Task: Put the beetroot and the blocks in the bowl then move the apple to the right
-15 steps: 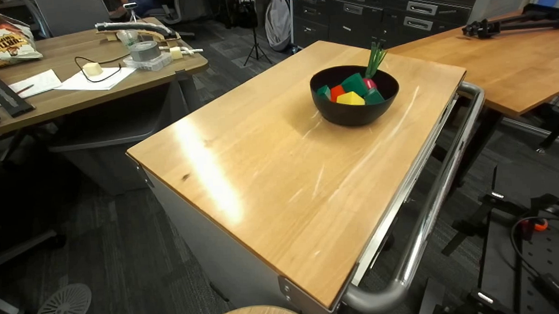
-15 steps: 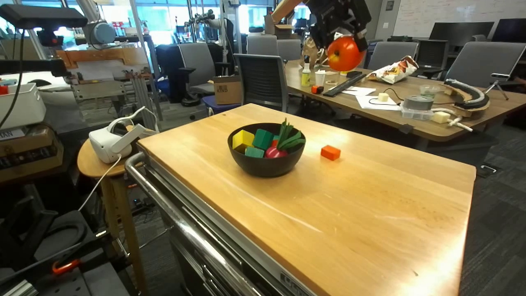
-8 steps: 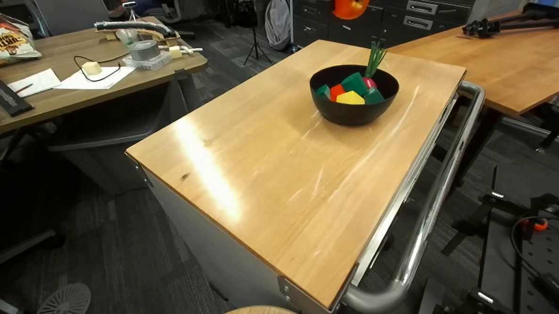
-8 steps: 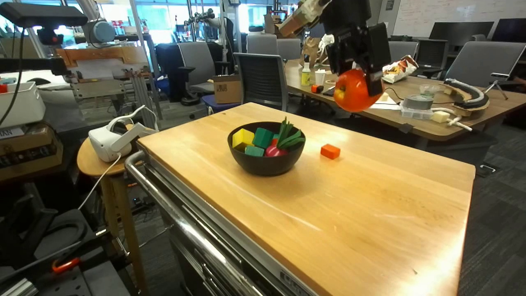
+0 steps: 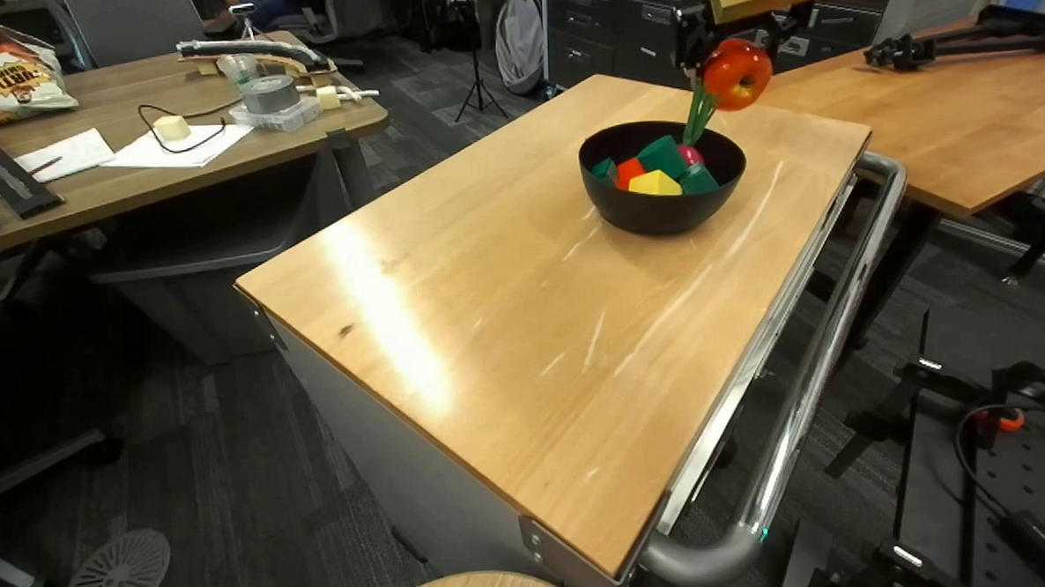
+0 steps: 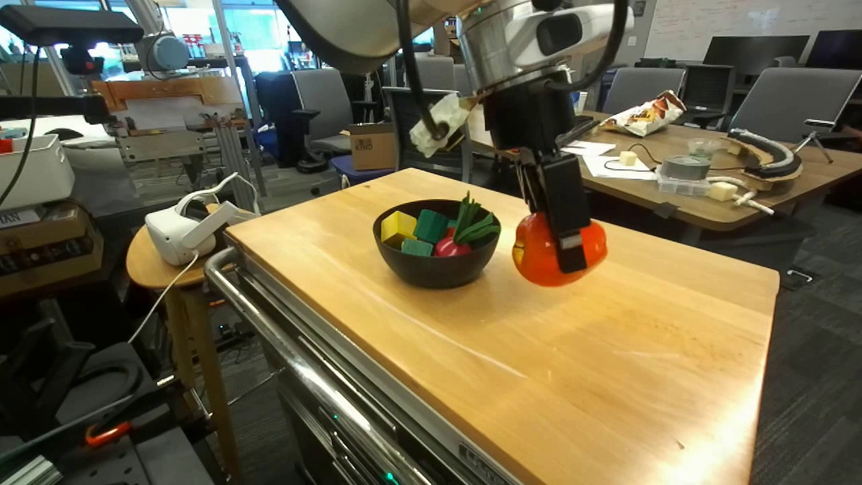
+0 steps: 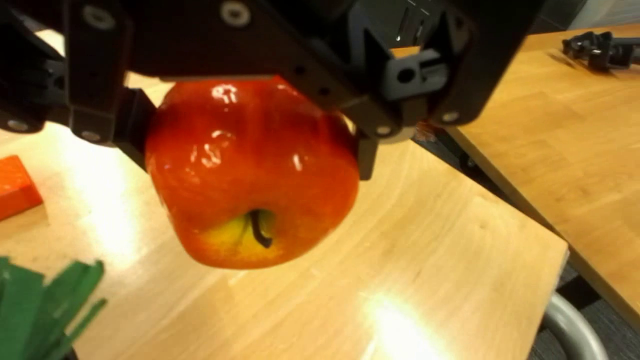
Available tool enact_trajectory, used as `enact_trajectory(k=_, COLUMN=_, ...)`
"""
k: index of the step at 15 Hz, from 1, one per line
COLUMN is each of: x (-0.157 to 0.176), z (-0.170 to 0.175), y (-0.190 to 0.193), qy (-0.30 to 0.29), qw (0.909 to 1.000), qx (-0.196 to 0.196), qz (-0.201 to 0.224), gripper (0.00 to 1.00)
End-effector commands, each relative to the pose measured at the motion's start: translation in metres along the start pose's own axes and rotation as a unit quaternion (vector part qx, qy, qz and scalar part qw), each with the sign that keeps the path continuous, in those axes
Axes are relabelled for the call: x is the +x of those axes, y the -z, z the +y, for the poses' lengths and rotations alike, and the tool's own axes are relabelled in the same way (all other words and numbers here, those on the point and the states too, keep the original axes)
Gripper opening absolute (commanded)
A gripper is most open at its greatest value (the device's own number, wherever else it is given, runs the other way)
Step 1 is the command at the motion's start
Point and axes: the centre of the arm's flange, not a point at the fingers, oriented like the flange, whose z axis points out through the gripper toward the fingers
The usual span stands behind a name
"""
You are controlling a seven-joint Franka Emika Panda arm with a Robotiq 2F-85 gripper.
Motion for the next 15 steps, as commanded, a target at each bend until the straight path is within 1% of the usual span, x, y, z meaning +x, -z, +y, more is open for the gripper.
enact_trajectory(k=1, x=-0.026, z=0.03, y=-0.009, qy=-0.04, qw=0.9991, qx=-0.009, qz=0.006, gripper=0.6)
enact_trajectory(k=3, x=-0.029, z=0.039, y=-0.017, qy=-0.055, qw=0.9984, qx=-0.015, qz=0.0, gripper=0.6)
enact_trajectory(k=8, x=-0.033, z=0.044, y=-0.03, qy=-0.08, qw=0.9966, qx=-0.013, qz=-0.012, gripper=0.6)
enact_trajectory(k=15, x=-0.053, z=0.035, y=-0.035, qy=-0.091, qw=0.9954, qx=-0.026, qz=-0.019, gripper=0.6)
